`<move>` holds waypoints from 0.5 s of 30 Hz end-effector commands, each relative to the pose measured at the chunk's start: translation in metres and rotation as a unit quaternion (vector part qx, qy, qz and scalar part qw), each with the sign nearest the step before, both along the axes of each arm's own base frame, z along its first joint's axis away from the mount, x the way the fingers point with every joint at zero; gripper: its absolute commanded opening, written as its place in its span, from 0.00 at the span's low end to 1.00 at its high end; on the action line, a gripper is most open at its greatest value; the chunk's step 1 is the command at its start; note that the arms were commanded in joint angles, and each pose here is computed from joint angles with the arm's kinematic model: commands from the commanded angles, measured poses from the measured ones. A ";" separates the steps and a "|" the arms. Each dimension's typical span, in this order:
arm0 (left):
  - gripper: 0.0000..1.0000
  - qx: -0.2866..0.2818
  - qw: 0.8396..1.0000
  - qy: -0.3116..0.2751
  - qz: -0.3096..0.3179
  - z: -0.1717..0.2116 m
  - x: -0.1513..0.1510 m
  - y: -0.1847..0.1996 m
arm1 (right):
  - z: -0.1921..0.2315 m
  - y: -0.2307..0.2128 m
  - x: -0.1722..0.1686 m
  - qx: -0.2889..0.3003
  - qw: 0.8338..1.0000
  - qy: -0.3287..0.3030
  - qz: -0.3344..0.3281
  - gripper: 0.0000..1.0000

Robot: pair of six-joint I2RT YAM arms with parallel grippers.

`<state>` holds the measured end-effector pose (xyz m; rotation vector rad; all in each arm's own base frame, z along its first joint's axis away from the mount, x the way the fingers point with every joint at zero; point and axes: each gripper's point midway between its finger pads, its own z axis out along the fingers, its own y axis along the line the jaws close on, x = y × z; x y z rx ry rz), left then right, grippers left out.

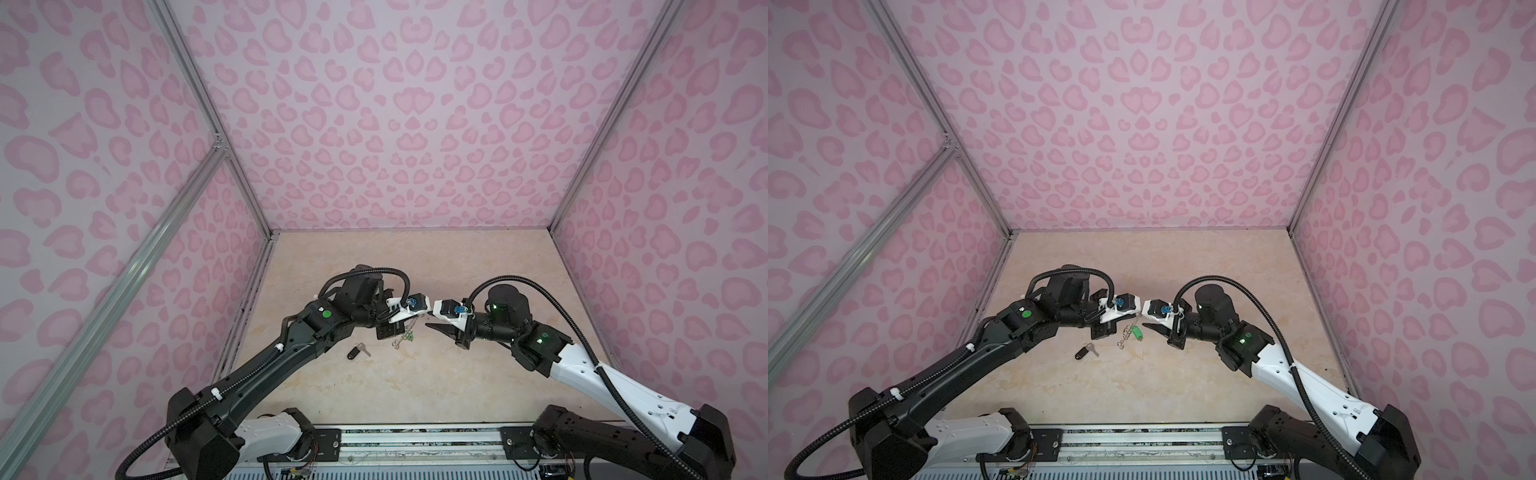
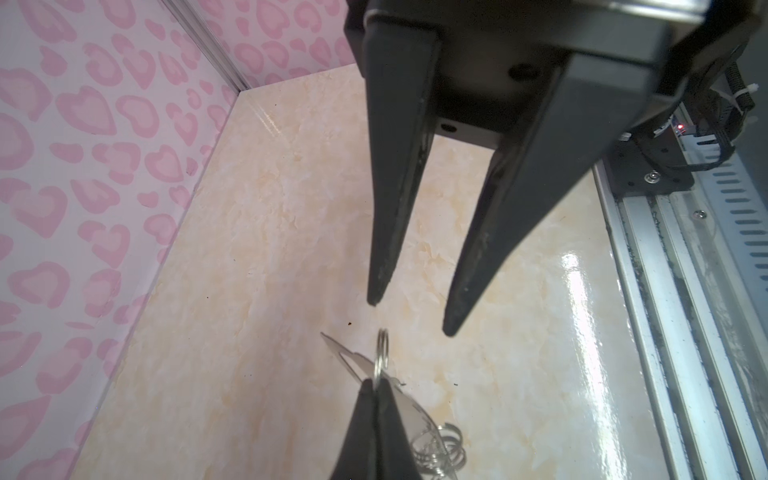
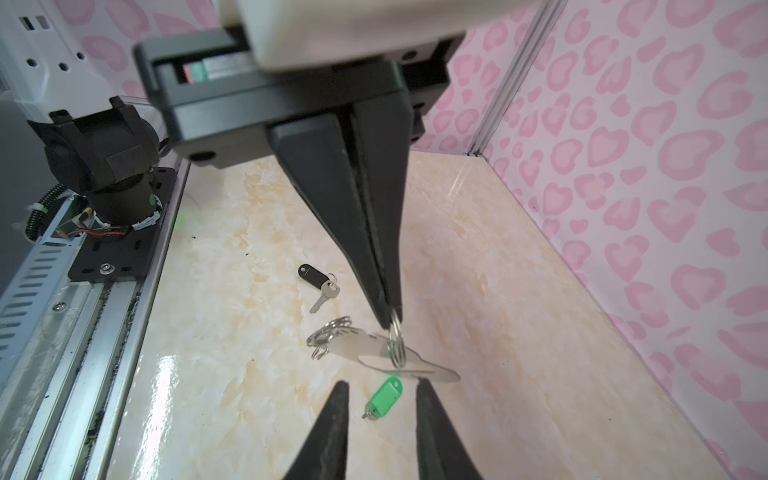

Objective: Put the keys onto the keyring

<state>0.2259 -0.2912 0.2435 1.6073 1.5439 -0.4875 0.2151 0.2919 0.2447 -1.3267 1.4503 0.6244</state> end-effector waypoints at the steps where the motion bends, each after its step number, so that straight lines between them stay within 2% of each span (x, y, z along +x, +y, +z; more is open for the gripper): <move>1: 0.03 -0.002 1.000 0.001 -0.013 0.005 -0.004 -0.002 | 0.011 0.006 0.009 0.025 0.999 -0.025 -0.018 0.26; 15: 0.04 -0.012 0.999 0.000 -0.035 0.009 -0.012 -0.003 | 0.007 0.007 0.012 0.028 0.999 -0.020 -0.024 0.19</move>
